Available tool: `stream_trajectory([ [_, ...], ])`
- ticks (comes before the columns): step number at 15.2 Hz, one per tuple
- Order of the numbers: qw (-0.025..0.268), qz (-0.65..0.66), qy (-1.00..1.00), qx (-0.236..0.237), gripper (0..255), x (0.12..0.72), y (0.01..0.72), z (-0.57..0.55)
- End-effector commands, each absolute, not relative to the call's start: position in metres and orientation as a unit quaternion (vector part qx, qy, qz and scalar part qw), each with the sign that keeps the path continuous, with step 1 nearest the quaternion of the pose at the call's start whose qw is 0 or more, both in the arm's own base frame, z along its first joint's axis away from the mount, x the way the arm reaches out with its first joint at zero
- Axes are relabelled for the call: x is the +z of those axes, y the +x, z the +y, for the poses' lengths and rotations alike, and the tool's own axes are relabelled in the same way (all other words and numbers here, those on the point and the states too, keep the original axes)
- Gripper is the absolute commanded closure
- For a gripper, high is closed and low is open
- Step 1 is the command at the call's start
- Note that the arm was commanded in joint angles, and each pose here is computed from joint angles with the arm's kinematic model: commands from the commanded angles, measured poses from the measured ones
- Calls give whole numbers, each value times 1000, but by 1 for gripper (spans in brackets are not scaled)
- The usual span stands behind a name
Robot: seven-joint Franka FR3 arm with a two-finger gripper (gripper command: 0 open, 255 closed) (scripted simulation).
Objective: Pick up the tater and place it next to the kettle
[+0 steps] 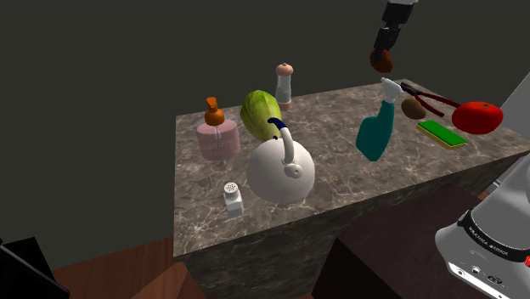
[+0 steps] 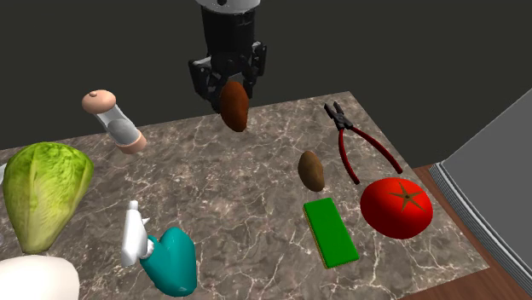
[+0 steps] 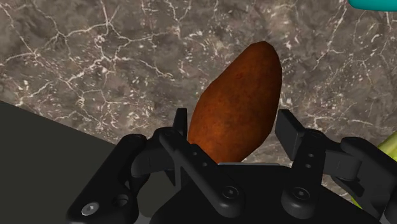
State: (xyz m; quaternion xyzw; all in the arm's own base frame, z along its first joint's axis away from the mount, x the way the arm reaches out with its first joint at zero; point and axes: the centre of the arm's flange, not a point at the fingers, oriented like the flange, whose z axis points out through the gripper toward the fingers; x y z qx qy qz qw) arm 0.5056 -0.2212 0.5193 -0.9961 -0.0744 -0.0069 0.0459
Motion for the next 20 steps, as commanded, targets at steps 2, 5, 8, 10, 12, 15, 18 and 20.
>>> stream_trajectory([
  [2, 46, -74, -996, -7, 255, 535, 506, -221],
  [5, 46, -74, -996, -7, 255, 551, 506, -221],
  [8, 46, -74, -996, -7, 255, 566, 506, -221],
  [10, 46, -74, -996, -7, 255, 577, 506, -221],
  [12, 46, -74, -996, -7, 255, 580, 505, -208],
  [15, 46, -74, -996, -7, 255, 580, 502, -168],
  [18, 46, -74, -996, -7, 255, 580, 498, -129],
  [20, 46, -74, -996, -7, 255, 580, 496, -102],
])
